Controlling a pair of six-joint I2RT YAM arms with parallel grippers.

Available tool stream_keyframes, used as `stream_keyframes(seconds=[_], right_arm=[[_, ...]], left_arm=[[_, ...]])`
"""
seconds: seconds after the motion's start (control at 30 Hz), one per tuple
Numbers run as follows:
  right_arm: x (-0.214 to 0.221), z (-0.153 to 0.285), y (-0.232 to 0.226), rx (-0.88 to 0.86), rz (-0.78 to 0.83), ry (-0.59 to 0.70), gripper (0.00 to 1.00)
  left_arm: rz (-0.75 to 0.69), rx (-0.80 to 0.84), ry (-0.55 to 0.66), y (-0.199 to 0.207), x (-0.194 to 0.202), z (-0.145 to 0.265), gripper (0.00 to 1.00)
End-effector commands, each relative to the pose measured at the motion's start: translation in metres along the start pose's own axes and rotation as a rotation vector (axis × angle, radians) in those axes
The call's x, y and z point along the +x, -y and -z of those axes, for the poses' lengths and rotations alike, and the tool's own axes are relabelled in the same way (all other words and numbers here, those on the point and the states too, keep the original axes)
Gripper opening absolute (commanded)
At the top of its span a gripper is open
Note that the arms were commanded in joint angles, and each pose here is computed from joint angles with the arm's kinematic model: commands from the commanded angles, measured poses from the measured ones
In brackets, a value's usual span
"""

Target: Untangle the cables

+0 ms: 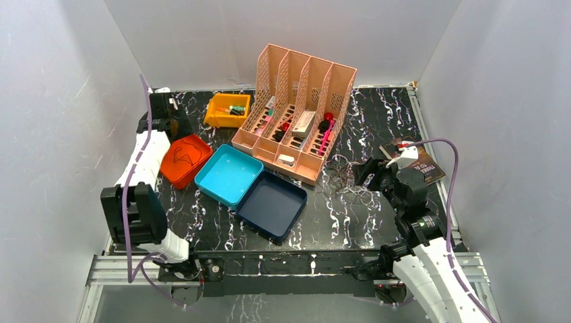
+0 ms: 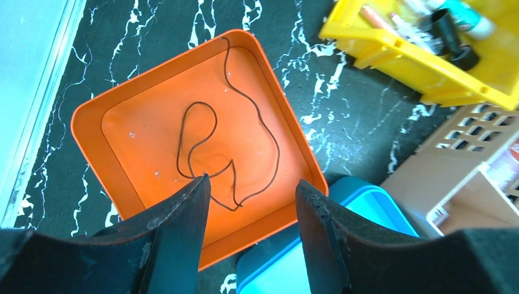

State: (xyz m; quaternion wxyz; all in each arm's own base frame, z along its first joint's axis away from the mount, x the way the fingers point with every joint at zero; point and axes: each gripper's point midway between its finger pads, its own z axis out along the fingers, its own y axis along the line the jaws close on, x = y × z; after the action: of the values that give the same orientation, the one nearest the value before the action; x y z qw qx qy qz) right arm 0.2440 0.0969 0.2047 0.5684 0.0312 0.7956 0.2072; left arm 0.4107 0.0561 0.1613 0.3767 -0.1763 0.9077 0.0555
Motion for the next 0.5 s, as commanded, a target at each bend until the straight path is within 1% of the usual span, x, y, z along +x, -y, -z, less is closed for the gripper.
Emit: stream_keyframes(seconds=[0.0,0.1,0.17,0.33,0.47], right_arm=[[-0.018,0.004,0.011,0.101,-0.058,0.035,0.81],[-0.009,0.001,0.018,0.151,-0.071,-0.015,0.80],[-0.001,-0.003,0.025,0.196,-0.075,-0.059,0.78],[0.020,-0.015,0.030,0.233,-0.057,-0.192,0.76],[0.029,-0.025,0.029,0.222,-0.039,-0.239,0.73]], left_arm=[[0.041,0.109,0.064,0.013,-0.010,0.035,0.53],[0.053,0.179,0.083,0.022,-0.005,0.050,0.54],[0.035,0.237,0.104,0.035,-0.002,0.066,0.55],[-0.075,0.352,0.123,0.072,0.019,0.096,0.55],[-0.145,0.450,0.133,0.095,0.036,0.118,0.56]])
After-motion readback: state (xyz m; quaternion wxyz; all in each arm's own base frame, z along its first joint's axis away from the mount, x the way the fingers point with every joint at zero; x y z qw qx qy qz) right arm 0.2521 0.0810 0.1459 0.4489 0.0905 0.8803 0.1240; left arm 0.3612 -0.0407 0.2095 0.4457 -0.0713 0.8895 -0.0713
